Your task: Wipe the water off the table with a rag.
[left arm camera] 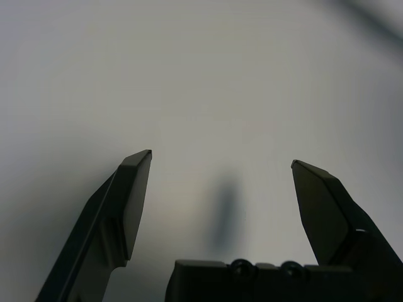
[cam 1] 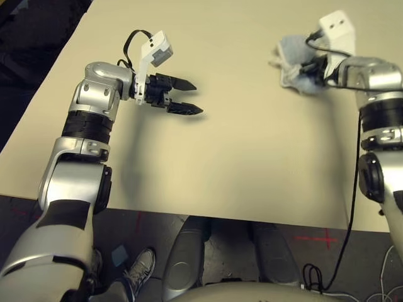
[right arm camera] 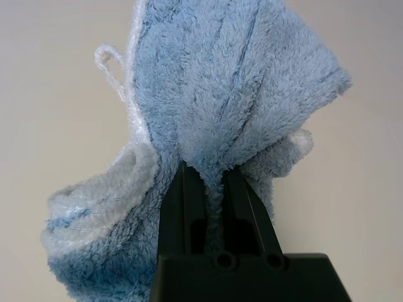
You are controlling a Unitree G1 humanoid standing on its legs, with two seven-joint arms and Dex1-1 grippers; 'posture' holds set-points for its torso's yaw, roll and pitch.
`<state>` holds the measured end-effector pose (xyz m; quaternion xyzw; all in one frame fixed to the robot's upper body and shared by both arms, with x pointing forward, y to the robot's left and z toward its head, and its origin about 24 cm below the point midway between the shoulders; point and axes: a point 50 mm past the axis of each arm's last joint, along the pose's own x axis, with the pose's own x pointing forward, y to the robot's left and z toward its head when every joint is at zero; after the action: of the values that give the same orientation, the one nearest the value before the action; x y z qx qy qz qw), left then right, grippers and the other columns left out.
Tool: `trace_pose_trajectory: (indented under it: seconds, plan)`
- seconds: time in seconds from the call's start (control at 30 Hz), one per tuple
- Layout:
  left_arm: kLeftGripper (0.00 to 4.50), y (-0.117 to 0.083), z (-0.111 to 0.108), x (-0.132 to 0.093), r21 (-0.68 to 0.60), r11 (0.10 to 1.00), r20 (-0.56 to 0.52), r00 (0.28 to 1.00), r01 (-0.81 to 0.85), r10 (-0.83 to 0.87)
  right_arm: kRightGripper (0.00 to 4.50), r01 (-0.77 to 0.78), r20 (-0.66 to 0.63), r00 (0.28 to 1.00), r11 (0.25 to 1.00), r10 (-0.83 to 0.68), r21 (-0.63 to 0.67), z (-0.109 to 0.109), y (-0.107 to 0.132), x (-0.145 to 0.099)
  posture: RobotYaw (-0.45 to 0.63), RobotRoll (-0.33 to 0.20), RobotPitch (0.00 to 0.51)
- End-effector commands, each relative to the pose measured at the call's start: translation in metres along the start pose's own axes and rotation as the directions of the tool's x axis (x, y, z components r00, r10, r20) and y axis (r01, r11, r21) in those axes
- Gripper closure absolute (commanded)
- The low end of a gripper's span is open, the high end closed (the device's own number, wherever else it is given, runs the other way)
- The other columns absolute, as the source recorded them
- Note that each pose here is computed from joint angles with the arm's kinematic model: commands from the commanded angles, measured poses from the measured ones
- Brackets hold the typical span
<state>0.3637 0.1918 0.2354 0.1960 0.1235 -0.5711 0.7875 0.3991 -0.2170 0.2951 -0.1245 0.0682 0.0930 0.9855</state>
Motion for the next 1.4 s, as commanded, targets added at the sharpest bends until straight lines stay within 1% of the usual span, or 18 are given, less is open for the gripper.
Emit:
trace_pose_trajectory:
  seconds: [0.03,0.2,0.27,0.4,0.5,0.7,0.83,0.97,1.1,1.2,1.23,1.3,1.33,1.4]
  plan:
    - [0.00,0.000,-0.002,0.002,-0.001,1.000,-0.006,1.000,0.009,-0.009,4.39,-0.004,-0.100,0.995,1.000,0.003,-0.009,-0.015,-0.003,-0.003,-0.11,0.000,0.316]
    - [0.00,0.000,-0.001,0.004,0.002,1.000,-0.001,1.000,0.011,-0.011,4.39,-0.040,-0.253,0.967,0.999,0.038,-0.002,-0.050,-0.004,-0.013,-0.11,0.000,0.314]
    - [0.00,0.001,-0.001,0.005,0.003,1.000,-0.001,1.000,0.011,-0.011,4.39,-0.046,-0.292,0.955,0.999,0.047,0.010,-0.060,-0.004,-0.016,-0.12,0.000,0.314]
    - [0.00,0.001,0.000,0.006,0.006,1.000,-0.002,1.000,0.012,-0.012,4.39,-0.063,-0.401,0.913,0.997,0.076,0.044,-0.087,-0.005,-0.027,-0.12,0.000,0.315]
    - [0.00,0.001,0.000,0.006,0.007,1.000,-0.003,1.000,0.015,-0.015,4.39,-0.111,-0.446,0.886,0.992,0.129,0.067,-0.094,0.000,-0.034,-0.12,0.000,0.318]
    - [0.00,0.001,-0.001,0.007,0.004,1.000,-0.003,1.000,0.018,-0.018,4.39,-0.186,-0.460,0.862,0.977,0.214,0.106,-0.092,0.007,-0.042,-0.12,0.000,0.318]
    - [0.00,0.001,-0.001,0.007,0.004,1.000,-0.004,1.000,0.016,-0.016,4.39,-0.245,-0.442,0.851,0.959,0.284,0.144,-0.084,0.015,-0.045,-0.12,0.000,0.318]
    - [0.00,0.001,-0.002,0.008,0.004,1.000,-0.003,1.000,0.015,-0.015,4.39,-0.281,-0.411,0.849,0.943,0.332,0.180,-0.072,0.023,-0.045,-0.12,0.000,0.318]
    - [0.00,0.002,-0.001,0.008,0.005,1.000,-0.003,1.000,0.014,-0.014,4.39,-0.309,-0.364,0.850,0.920,0.381,0.239,-0.054,0.032,-0.045,-0.12,0.000,0.318]
    - [0.00,0.002,0.000,0.008,0.005,1.000,-0.002,1.000,0.014,-0.014,4.39,-0.323,-0.292,0.869,0.905,0.399,0.276,-0.034,0.035,-0.045,-0.12,0.000,0.321]
    - [0.00,0.002,0.000,0.008,0.005,1.000,-0.002,1.000,0.014,-0.014,4.39,-0.313,-0.256,0.888,0.911,0.381,0.270,-0.027,0.033,-0.044,-0.12,0.000,0.321]
    - [0.00,0.002,0.000,0.008,0.005,1.000,-0.002,1.000,0.013,-0.013,4.39,-0.216,-0.171,0.951,0.951,0.256,0.221,-0.010,0.019,-0.038,-0.12,0.000,0.321]
    - [0.00,0.002,0.000,0.008,0.005,1.000,-0.001,1.000,0.012,-0.012,4.39,-0.152,-0.120,0.977,0.972,0.175,0.178,-0.002,0.010,-0.036,-0.12,0.000,0.320]
    - [0.00,0.002,0.000,0.009,0.006,1.000,0.000,1.000,0.011,-0.011,4.39,-0.046,-0.041,0.998,0.990,0.052,0.130,0.011,-0.005,-0.034,-0.12,0.000,0.320]
